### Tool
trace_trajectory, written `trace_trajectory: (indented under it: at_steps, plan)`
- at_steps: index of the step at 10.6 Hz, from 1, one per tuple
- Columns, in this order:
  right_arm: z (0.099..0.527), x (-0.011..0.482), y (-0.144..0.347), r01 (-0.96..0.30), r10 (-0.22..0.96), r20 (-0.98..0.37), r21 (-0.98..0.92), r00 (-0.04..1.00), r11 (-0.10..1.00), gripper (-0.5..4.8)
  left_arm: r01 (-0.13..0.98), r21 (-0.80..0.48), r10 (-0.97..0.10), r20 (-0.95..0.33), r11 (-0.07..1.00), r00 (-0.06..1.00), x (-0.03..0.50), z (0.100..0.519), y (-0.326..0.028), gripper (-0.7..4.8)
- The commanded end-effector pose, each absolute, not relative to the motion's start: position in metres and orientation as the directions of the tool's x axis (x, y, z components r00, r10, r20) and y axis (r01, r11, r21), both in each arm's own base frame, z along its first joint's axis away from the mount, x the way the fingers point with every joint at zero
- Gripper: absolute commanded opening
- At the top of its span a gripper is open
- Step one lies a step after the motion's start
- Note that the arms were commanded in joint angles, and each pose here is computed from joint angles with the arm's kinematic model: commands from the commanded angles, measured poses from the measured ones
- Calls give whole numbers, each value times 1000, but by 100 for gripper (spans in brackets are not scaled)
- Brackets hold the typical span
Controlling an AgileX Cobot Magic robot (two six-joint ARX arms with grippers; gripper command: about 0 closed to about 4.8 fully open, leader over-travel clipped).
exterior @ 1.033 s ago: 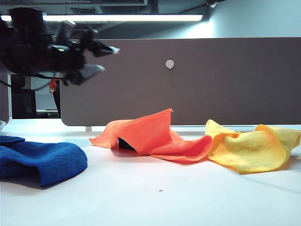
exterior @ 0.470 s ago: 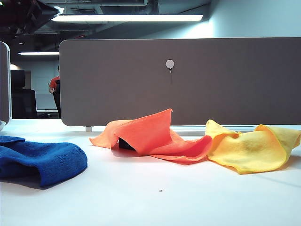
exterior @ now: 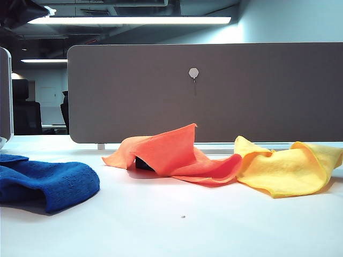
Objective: Pick up a rag that is the same color as the top surface of the Rubik's Cube and cover the cube with it.
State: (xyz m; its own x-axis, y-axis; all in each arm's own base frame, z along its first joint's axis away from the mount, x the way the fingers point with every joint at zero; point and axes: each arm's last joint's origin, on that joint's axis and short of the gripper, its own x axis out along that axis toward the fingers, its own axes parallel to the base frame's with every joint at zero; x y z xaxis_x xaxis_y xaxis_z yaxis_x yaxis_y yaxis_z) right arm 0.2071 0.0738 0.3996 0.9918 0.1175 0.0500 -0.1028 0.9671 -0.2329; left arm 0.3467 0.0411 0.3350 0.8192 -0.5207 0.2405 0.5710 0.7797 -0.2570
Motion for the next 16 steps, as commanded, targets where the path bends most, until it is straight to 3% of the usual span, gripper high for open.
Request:
trace_trajectory:
  at_steps: [1, 3, 5, 7, 11, 14, 16]
  plan:
    - [413, 193, 63, -199, 231, 123, -231, 965, 953, -1, 472, -123, -455, 147, 873, 878, 330, 347, 39, -5]
    - [417, 174, 46, -246, 277, 104, -243, 955, 938, -1, 278, -46, -279, -4, 959, 960, 301, 358, 39, -5]
    - [418, 164, 34, -271, 299, 87, -243, 950, 931, -1, 270, -36, -271, -45, 962, 961, 285, 365, 37, -5]
    - [422, 144, 14, -198, 227, 102, -238, 968, 951, -1, 274, -21, -275, -63, 962, 959, 267, 374, 33, -5]
    - [423, 111, -7, -233, 253, 108, -170, 962, 958, -1, 276, -9, -275, -128, 961, 953, 235, 383, 28, -5]
    - [400, 95, -6, -215, 231, 182, -102, 956, 971, -1, 273, 7, -271, -96, 962, 958, 211, 395, 24, -5]
    - [373, 91, -4, -241, 240, 162, -14, 957, 971, -1, 235, -1, -234, -94, 972, 968, 196, 394, 22, -5]
